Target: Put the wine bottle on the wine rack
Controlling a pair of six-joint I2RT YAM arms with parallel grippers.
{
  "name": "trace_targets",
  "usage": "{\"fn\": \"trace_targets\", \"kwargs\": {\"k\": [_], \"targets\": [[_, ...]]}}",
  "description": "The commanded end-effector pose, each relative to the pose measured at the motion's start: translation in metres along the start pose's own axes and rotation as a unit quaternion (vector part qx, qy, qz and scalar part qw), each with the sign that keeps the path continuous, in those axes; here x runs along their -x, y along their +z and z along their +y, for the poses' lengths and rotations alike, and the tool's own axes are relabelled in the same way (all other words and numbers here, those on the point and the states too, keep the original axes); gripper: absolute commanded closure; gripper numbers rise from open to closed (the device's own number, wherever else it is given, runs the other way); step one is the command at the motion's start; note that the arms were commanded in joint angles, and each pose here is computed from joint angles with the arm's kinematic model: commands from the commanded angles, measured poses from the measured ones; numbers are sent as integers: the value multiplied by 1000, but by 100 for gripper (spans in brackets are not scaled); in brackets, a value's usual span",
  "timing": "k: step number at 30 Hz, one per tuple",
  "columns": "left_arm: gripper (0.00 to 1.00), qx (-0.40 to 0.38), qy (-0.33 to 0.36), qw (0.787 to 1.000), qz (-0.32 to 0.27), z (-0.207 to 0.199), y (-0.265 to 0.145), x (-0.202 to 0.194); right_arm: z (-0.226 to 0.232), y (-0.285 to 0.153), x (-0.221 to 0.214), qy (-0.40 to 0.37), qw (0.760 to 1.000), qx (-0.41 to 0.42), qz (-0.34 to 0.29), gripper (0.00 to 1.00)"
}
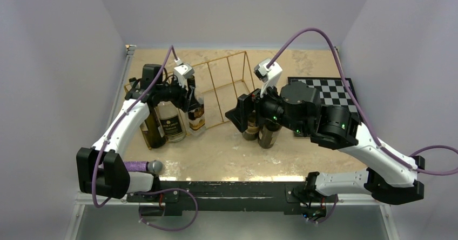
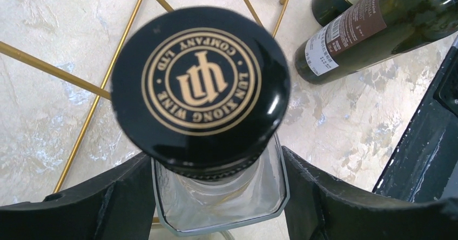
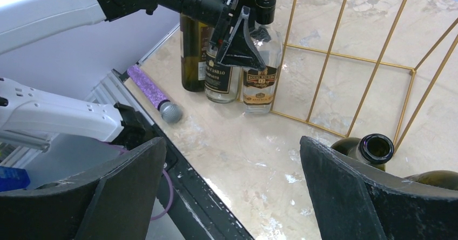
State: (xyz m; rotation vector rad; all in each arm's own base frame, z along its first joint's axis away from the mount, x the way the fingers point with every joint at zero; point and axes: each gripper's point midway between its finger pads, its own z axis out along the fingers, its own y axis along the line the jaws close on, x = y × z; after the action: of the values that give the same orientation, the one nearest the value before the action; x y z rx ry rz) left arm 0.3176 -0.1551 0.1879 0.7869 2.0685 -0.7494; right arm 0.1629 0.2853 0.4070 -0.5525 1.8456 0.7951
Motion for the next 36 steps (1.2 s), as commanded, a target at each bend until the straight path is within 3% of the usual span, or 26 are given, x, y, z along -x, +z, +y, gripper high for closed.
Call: {"fn": "trace_targets", "kwargs": {"k": [1, 4, 8, 15, 24, 36], "targets": [[98, 27, 54, 997, -50, 10, -10, 42, 3, 1, 2, 8, 1000, 4, -5, 1], [87, 29, 51, 997, -48, 11, -10, 40, 3, 2, 1, 7, 1000, 3, -3, 1], [65, 35, 43, 998, -41, 15, -8, 36, 3, 3, 1, 8, 1000, 3, -2, 1], [49, 52, 30, 998, -33, 23, -4, 29, 1, 2, -2, 7, 1000, 1, 0, 1], [47, 96, -7, 995, -19, 39, -4, 25, 2, 1, -2, 8, 1000, 4, -1, 1], [50, 170, -165, 972, 15, 47, -11, 0, 5, 6, -9, 8, 1000, 12, 8, 1]]}}
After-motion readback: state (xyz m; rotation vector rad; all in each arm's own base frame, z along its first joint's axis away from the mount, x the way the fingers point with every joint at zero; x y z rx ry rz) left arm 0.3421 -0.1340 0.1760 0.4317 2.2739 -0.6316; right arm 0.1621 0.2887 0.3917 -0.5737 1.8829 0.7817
